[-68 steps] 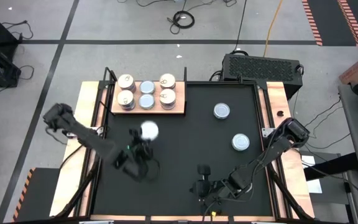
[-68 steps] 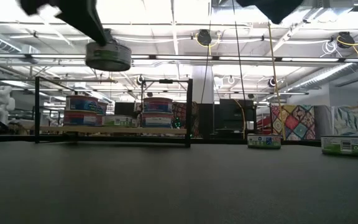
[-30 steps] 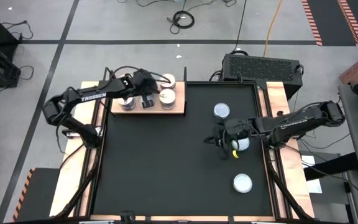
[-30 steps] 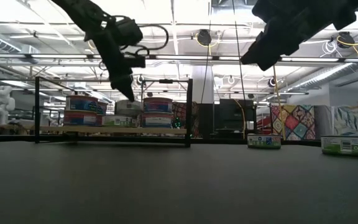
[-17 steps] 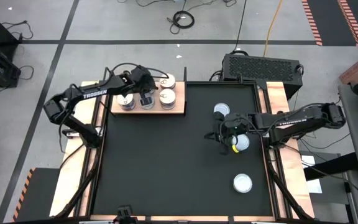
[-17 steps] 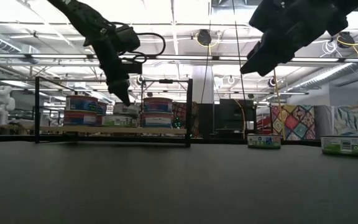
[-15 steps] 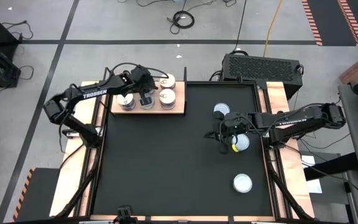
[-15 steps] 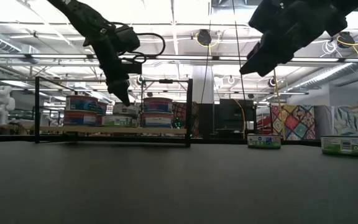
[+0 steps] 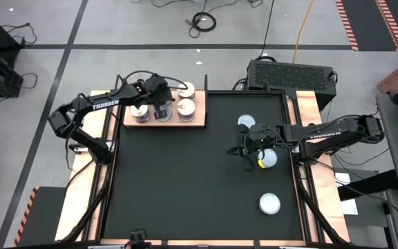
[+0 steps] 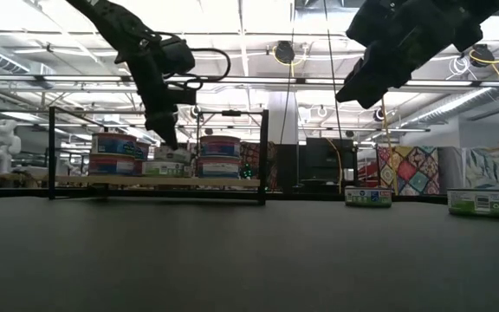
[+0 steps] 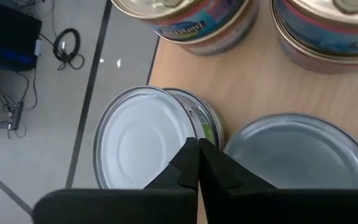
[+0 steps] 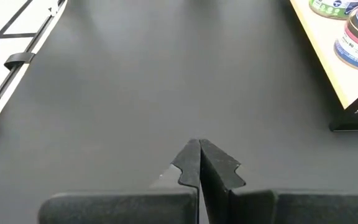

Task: Stack canned seafood by type on shelf
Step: Stack the green tuna can on top of the green tuna can on the shelf

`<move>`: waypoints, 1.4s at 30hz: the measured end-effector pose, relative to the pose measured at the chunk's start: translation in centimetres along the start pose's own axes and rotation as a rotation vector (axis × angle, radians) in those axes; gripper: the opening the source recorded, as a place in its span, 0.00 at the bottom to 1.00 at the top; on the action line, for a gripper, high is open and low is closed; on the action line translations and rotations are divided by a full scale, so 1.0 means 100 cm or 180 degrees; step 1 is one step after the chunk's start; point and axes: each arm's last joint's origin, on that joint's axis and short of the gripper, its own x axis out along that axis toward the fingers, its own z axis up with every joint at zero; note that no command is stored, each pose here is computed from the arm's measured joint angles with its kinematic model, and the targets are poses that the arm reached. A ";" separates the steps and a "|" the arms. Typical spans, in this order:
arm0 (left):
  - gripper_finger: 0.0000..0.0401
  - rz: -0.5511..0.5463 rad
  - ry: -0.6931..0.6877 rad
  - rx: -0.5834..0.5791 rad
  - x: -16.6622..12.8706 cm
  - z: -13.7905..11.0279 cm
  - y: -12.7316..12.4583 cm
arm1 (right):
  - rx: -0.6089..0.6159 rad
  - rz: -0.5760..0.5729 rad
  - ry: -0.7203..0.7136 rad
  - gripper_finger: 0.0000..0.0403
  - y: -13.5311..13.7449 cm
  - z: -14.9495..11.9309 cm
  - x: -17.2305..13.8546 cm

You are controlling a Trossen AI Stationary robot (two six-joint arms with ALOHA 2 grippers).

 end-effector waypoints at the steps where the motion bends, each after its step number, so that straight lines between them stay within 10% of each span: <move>1: 0.02 0.0012 -0.0017 -0.0005 0.000 0.001 0.000 | 0.0000 0.0000 0.0000 0.00 0.000 0.000 0.000; 29: 0.13 -0.0117 -0.0666 0.0293 -0.050 0.031 -0.048 | 0.0301 -0.0049 0.0421 0.00 -0.001 -0.013 -0.001; 42: 0.13 -0.1145 -0.2032 0.0842 -0.087 0.070 -0.118 | 0.1032 -0.0260 0.1133 0.00 -0.001 -0.035 -0.006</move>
